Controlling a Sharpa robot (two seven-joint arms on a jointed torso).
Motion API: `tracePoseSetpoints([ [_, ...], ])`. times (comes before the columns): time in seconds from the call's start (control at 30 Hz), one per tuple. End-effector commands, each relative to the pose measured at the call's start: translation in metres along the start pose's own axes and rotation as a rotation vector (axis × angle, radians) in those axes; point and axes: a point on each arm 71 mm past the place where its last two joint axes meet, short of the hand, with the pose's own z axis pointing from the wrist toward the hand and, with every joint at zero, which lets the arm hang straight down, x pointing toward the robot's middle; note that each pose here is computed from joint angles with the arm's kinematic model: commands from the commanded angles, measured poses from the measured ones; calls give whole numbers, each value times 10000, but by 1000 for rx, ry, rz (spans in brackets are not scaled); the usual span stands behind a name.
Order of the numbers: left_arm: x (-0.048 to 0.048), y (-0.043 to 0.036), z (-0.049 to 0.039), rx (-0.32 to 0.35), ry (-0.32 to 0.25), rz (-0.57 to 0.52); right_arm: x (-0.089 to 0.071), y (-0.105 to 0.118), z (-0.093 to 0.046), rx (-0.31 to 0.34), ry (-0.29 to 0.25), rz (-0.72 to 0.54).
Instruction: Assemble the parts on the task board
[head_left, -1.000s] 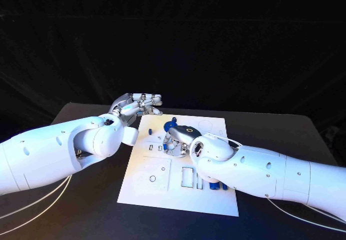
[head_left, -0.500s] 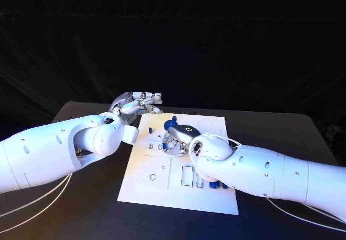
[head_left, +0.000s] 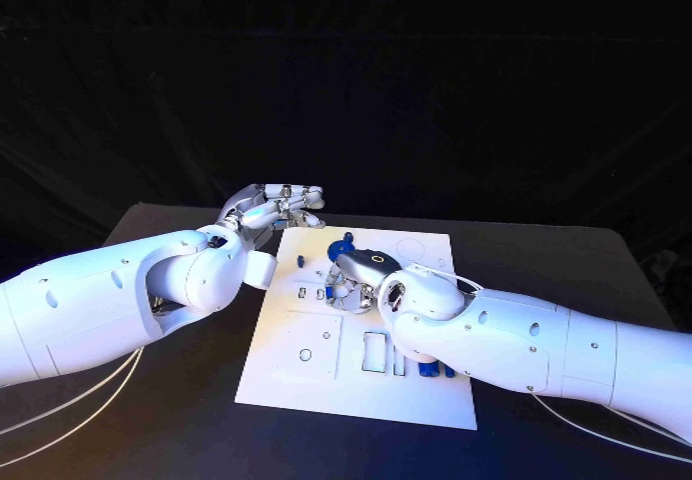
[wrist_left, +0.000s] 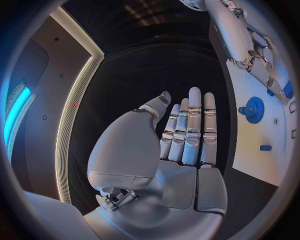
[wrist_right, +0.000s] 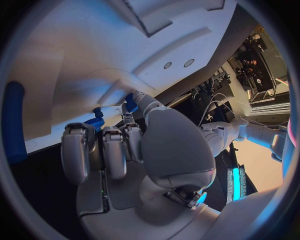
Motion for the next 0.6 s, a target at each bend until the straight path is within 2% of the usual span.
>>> tracePoseSetpoints([
  [0.03, 25, -8, 1, 5, 21, -4, 77, -37, -14, 16, 52, -28],
  [0.6, 18, -7, 2, 4, 18, -3, 66, -34, -14, 14, 34, -22],
])
